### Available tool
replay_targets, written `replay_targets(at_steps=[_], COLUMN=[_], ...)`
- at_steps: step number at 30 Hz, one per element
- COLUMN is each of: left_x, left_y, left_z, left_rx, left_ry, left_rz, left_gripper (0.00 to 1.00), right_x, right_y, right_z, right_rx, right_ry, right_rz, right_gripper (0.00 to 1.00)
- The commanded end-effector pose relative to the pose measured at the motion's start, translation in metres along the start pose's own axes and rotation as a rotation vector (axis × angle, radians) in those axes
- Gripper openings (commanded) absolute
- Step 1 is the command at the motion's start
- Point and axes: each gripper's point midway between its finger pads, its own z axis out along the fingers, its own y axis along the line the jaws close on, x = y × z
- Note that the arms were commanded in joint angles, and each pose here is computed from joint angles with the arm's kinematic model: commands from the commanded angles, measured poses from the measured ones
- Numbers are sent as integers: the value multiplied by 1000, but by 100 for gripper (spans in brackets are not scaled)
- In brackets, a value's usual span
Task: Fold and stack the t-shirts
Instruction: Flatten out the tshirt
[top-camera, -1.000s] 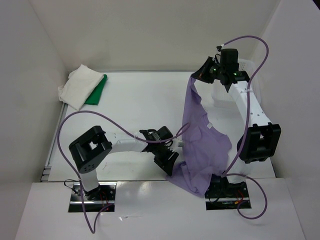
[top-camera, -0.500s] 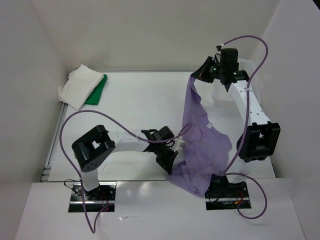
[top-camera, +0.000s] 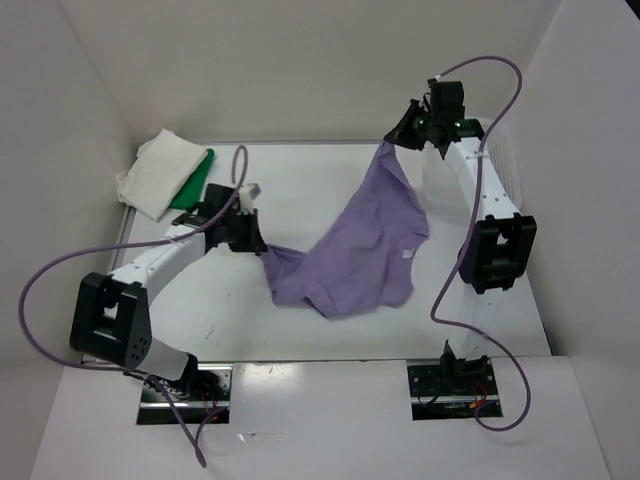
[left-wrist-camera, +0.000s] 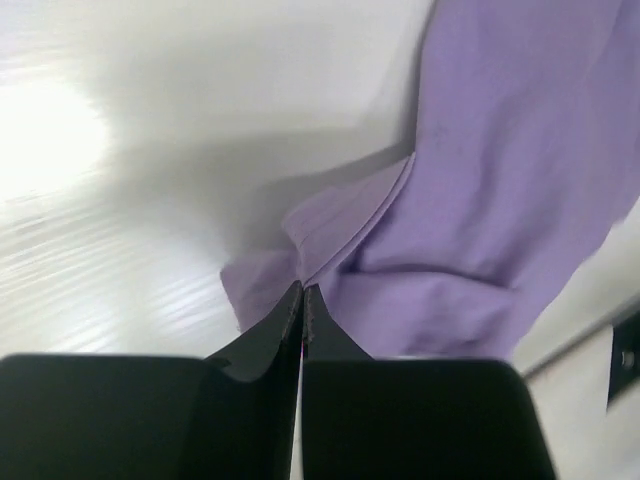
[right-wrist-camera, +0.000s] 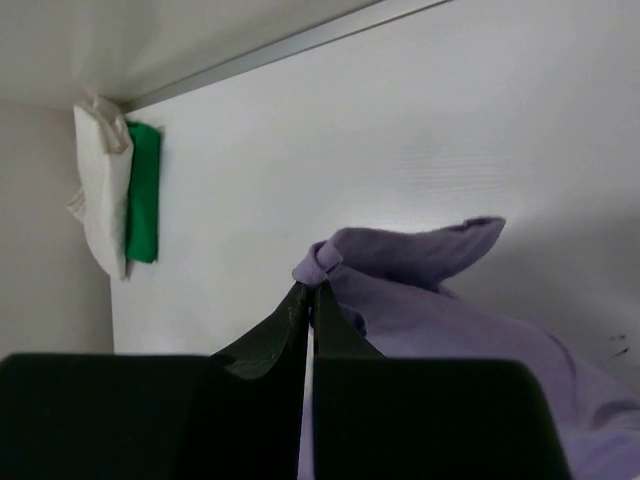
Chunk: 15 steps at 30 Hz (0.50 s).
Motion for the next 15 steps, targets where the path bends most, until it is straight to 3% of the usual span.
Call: replay_targets(at_steps=[1, 4, 5, 7, 8, 9, 10, 11, 13, 14, 15], left_x=[-9, -25, -29, -32, -34, -35, -36, -39, -45, -48, -52], left_y=[52, 73, 83, 87, 91, 93, 90, 89, 85, 83, 82], left_z=[-36, -65, -74, -78, -82, -85, -86, -90, -95, -95, -98], left_rx=[-159, -187, -194, -197, -207, -207, -194, -180, -151, -139, -137], left_ry=[-102, -205, -244, -280, -314, -331, -338, -362, -388, -396, -407], left_rz=[-177, -267, -312, -351, -390, -405, -412, -433, -432, -426, -420], left_gripper=[0, 0, 0, 0, 0, 0, 0, 0, 0, 0, 0], right_x=[-17, -35, -22, -39, -28, -18, -13, -5, 37, 35, 69], right_y=[-2, 20, 13, 46, 44, 48, 56, 70, 56, 79, 46], right_z=[22, 32, 54, 52, 66, 68, 64, 54, 50, 17, 32], right_rx=[50, 32, 48, -38, -31, -48, -64, -70, -14, -55, -12], right_ry=[-26, -66, -21, -56, -23, 2, 14, 23, 147, 113, 162], right_rz=[-60, -96, -91, -119, -118, -120, -137, -169, -176, -199, -186], right_gripper=[2, 2, 4, 20, 30, 41, 62, 69, 74, 72, 65])
